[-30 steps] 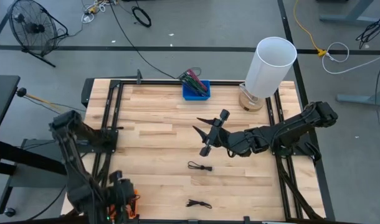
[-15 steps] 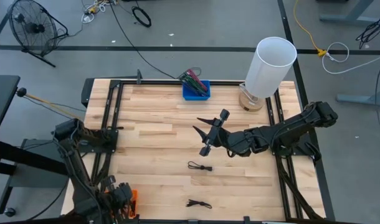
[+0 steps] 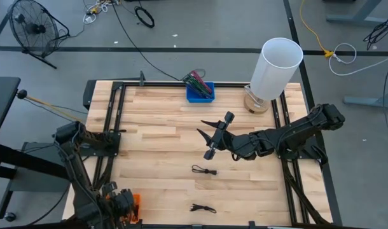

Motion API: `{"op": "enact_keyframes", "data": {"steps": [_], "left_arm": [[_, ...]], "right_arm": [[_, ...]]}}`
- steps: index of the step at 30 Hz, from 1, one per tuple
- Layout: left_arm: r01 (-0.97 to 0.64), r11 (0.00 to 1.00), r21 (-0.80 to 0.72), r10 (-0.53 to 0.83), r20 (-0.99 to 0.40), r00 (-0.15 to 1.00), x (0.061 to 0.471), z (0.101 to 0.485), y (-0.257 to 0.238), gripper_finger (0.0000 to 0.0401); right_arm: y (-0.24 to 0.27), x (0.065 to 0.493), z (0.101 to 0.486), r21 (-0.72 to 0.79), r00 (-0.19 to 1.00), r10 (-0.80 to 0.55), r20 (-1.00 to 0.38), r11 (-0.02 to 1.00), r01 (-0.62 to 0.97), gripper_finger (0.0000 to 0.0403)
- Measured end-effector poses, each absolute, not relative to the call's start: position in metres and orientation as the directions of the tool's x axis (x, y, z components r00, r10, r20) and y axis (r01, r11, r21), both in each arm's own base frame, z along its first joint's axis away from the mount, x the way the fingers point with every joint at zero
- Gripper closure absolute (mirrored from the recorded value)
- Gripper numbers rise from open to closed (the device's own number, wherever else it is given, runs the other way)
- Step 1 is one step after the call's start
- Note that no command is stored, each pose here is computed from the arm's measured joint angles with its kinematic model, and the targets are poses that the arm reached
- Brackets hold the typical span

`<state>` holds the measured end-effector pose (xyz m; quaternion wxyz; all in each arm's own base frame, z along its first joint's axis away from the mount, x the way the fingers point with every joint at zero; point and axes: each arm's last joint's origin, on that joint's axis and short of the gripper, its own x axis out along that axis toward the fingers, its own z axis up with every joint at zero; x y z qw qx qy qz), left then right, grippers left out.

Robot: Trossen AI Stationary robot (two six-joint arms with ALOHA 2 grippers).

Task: Pick & Place USB Port
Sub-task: Put the black charger cable into the orange basket

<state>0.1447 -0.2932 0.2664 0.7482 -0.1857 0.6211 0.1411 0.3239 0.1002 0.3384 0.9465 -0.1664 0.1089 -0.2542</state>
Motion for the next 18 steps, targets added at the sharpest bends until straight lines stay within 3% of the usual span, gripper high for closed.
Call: {"op": "enact_keyframes", "data": {"steps": [9,13,16,18], "left_arm": [[-0.346,0.935,-0.074,0.02,-0.966,0.259,0.147,0.267,-0.292,0.0356],[-0.247,0.969,-0.01,0.091,-0.915,0.394,0.152,0.268,-0.289,0.0356],[-0.201,0.978,0.059,0.152,-0.859,0.489,0.159,0.27,-0.285,0.0356],[-0.187,0.977,0.103,0.19,-0.821,0.539,0.165,0.272,-0.281,0.0356]], "right_arm": [[0.1,0.323,0.332,-0.325,0.847,-0.504,-0.17,0.84,0.434,0.025],[0.104,0.317,0.311,-0.18,0.865,-0.328,-0.38,0.943,0.279,0.025],[0.107,0.309,0.295,-0.068,0.807,-0.154,-0.571,0.988,0.14,0.025],[0.108,0.304,0.289,0.01,0.759,-0.095,-0.645,0.991,0.133,0.025]]}}
